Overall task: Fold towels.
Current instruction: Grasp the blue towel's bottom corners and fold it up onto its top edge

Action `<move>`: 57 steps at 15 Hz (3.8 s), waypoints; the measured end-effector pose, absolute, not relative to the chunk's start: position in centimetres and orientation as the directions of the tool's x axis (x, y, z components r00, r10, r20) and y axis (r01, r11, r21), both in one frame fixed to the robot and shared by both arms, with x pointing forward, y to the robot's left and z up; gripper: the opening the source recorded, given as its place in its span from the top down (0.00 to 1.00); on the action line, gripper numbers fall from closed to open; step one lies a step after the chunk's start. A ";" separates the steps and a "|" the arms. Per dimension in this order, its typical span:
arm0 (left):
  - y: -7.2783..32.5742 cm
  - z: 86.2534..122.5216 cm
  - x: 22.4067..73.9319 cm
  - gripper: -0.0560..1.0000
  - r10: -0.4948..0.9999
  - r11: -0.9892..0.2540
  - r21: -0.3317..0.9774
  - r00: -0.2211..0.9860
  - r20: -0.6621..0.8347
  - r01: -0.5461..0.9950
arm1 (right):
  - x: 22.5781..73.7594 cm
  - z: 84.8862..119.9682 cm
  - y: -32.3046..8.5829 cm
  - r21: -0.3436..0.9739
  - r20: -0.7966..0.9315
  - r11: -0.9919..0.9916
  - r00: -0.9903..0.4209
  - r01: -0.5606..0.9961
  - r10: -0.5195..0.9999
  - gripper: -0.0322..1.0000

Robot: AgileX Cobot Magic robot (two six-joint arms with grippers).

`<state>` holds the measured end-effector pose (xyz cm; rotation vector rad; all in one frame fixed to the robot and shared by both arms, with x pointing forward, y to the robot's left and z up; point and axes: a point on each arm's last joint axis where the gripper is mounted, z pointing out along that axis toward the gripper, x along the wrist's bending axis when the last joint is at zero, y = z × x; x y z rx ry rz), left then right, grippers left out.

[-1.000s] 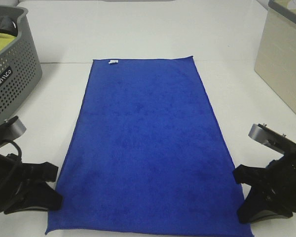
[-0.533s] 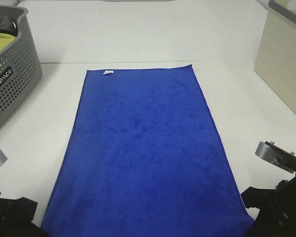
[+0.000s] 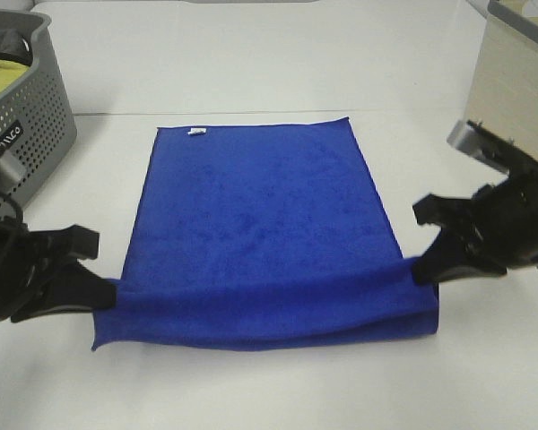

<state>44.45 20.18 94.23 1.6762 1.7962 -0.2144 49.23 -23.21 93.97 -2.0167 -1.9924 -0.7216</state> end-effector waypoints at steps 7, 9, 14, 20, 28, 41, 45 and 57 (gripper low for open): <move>18.8 95.1 54.8 0.94 0.873 0.118 0.462 0.130 -0.470 0.879 | 61.7 96.1 -22.2 0.277 0.439 -0.001 -0.125 0.961 0.890 0.95; 20.0 95.1 59.1 0.94 0.873 0.172 0.488 0.097 -0.478 0.856 | 65.7 95.8 -21.8 0.300 0.443 -0.003 -0.136 0.954 0.886 0.95; 19.8 94.5 66.5 0.94 0.881 0.140 0.569 0.160 -0.445 0.810 | 73.5 94.6 -20.8 0.385 0.463 -0.015 -0.179 0.923 0.868 0.95; 19.4 93.8 73.1 0.94 0.912 0.121 0.704 0.202 -0.358 0.699 | 79.0 92.1 -20.3 0.487 0.464 -0.052 -0.208 0.872 0.861 0.95; 19.7 88.7 76.5 0.89 0.949 0.050 0.759 0.205 -0.238 0.649 | 80.5 88.6 -20.7 0.551 0.435 -0.122 -0.159 0.825 0.886 0.91; 21.7 89.7 73.7 0.29 0.882 0.086 0.415 0.125 -0.455 0.906 | 76.7 93.0 -20.6 0.296 0.426 0.112 -0.236 0.949 0.873 0.24; 21.6 90.1 72.1 0.29 0.879 0.111 0.226 0.010 -0.476 0.968 | 75.8 93.1 -20.7 0.237 0.440 0.070 -0.172 0.969 0.882 0.25; 21.8 88.5 63.5 0.31 0.915 0.186 0.223 -0.086 -0.394 0.957 | 68.8 89.7 -22.1 -0.023 0.369 0.128 -0.110 0.991 0.923 0.25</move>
